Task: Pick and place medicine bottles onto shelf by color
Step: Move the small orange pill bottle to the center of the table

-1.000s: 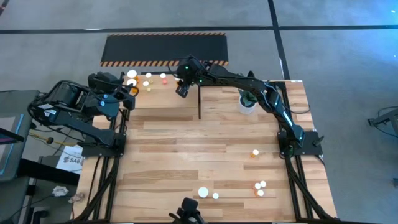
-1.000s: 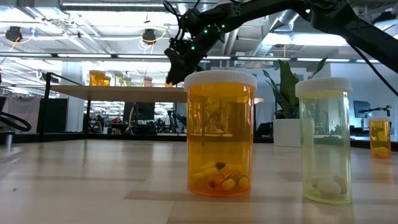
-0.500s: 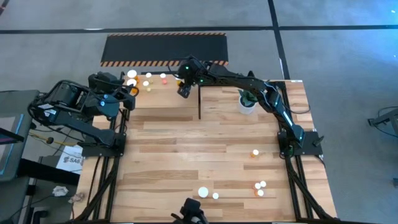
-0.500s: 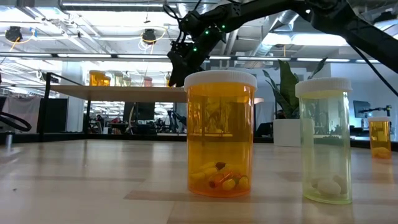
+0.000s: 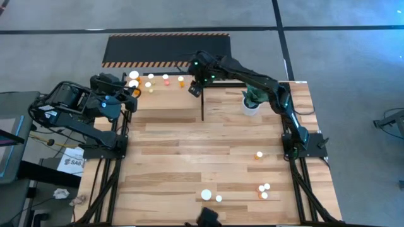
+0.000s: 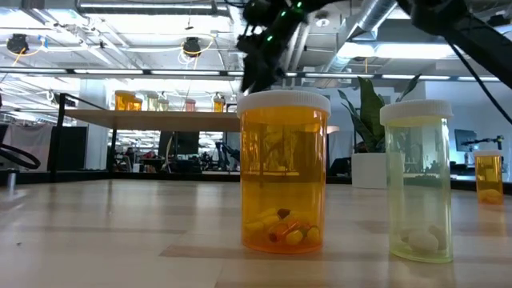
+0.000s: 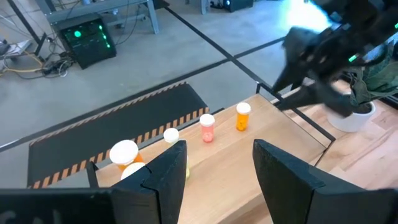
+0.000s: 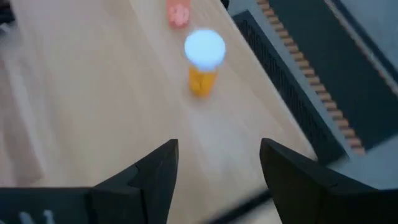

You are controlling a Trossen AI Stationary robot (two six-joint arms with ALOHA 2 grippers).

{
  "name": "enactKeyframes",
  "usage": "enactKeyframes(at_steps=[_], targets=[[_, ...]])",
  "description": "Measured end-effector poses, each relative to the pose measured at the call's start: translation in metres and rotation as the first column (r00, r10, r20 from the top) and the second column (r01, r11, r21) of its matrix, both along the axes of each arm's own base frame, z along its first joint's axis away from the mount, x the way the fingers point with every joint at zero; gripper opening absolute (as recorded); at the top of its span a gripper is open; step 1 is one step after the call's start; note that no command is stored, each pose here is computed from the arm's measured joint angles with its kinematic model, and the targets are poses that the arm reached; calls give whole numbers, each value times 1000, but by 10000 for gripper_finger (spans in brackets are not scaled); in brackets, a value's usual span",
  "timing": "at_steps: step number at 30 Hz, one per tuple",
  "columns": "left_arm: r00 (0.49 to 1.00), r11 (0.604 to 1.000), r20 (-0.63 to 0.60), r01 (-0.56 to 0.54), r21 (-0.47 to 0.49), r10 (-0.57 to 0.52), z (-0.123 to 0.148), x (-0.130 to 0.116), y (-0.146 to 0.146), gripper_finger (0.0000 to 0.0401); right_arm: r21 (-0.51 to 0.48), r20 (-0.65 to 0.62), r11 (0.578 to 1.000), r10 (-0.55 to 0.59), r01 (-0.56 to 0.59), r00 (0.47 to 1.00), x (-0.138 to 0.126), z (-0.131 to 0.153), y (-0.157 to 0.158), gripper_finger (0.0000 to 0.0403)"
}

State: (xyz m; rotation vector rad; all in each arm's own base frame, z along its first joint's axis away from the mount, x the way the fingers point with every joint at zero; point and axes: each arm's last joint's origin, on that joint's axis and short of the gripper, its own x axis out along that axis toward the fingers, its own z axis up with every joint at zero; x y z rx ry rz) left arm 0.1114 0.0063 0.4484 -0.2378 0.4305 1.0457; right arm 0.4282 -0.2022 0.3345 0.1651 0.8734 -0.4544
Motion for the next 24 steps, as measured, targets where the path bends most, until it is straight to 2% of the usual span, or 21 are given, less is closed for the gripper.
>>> enactKeyframes(at_steps=[5,11,13,16,19,24], targets=[[999,1000,-27,18,13,-18,0,0,0,174,112,-88,991,-60,70,994,-37,32,26,250],[997,999,-68,42,33,-40,0,0,0,174,253,-214,956,-95,150,972,-83,69,82,250],[996,998,-81,51,38,-48,0,0,0,174,283,-188,946,-107,158,976,-89,79,103,250],[992,996,-109,75,40,-70,0,0,0,174,364,-142,925,-61,109,988,-101,94,143,250],[983,993,-145,114,29,-108,-1,1,-1,174,403,-150,910,-42,100,988,-110,96,183,250],[978,991,-166,134,27,-128,-1,1,-1,174,410,-249,899,-54,156,967,-128,77,241,250]])
